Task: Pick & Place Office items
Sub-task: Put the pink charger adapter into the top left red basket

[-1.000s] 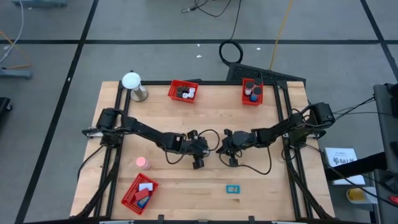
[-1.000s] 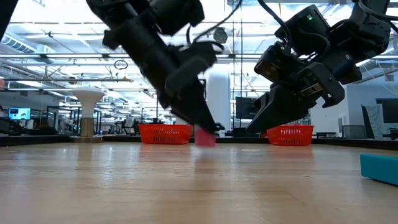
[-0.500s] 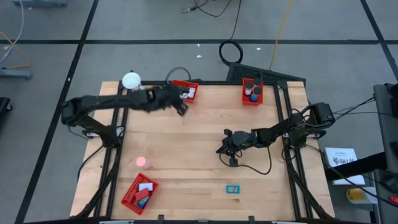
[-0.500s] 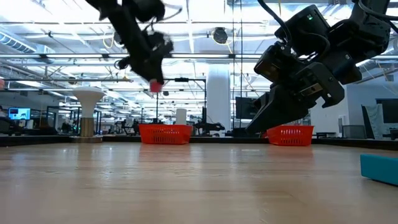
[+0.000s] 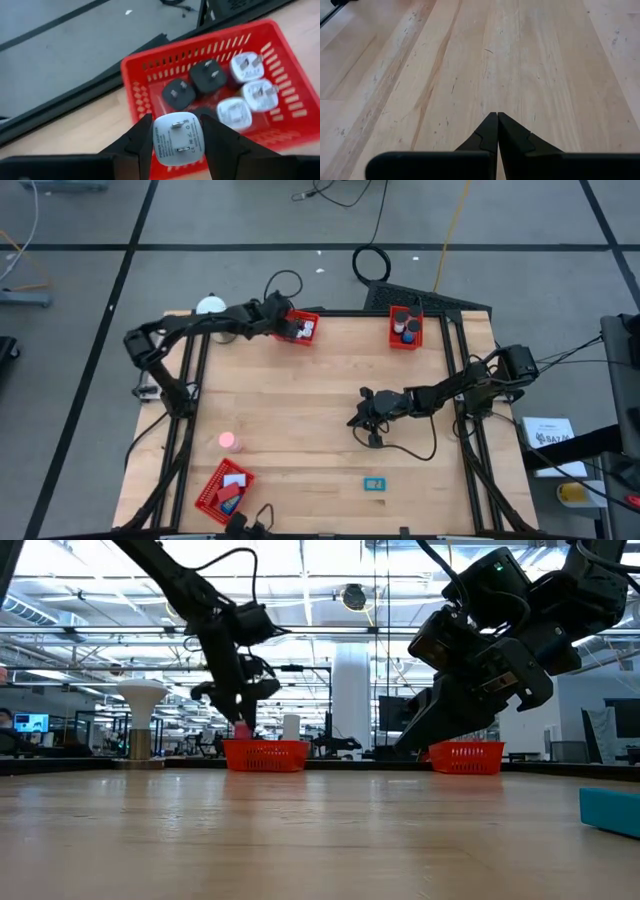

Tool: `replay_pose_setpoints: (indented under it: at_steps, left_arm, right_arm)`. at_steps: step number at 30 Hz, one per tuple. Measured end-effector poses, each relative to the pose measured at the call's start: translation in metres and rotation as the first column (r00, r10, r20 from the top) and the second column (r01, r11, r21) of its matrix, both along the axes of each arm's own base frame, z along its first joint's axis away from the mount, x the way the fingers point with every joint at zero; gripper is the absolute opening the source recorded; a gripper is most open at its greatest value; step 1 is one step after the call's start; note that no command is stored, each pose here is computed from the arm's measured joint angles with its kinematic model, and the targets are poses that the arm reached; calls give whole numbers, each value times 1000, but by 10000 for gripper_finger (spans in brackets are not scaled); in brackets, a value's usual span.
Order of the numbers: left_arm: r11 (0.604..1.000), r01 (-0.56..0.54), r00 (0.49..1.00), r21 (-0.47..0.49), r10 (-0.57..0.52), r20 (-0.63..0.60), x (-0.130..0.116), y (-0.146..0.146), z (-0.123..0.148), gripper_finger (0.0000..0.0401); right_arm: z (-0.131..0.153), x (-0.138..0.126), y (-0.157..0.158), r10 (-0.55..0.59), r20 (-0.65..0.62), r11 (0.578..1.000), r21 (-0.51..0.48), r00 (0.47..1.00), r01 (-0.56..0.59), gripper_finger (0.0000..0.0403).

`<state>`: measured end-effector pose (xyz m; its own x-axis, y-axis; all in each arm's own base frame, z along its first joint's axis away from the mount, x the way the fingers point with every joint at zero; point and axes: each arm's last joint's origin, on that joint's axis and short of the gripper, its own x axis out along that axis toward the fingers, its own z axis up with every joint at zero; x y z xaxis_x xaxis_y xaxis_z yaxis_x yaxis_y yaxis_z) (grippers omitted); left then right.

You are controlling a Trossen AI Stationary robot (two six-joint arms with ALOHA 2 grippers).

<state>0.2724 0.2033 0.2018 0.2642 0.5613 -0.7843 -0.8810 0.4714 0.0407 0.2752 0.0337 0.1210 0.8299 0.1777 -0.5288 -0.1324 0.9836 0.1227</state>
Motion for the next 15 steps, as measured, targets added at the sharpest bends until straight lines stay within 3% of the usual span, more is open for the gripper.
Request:
replay_pose_setpoints:
  at_steps: [15]
  left_arm:
    - [999,-46,998,-3,46,38,4,5,-20,135]
  right_arm:
    - [0,0,0,3,4,1000,-3,1000,-3,2]
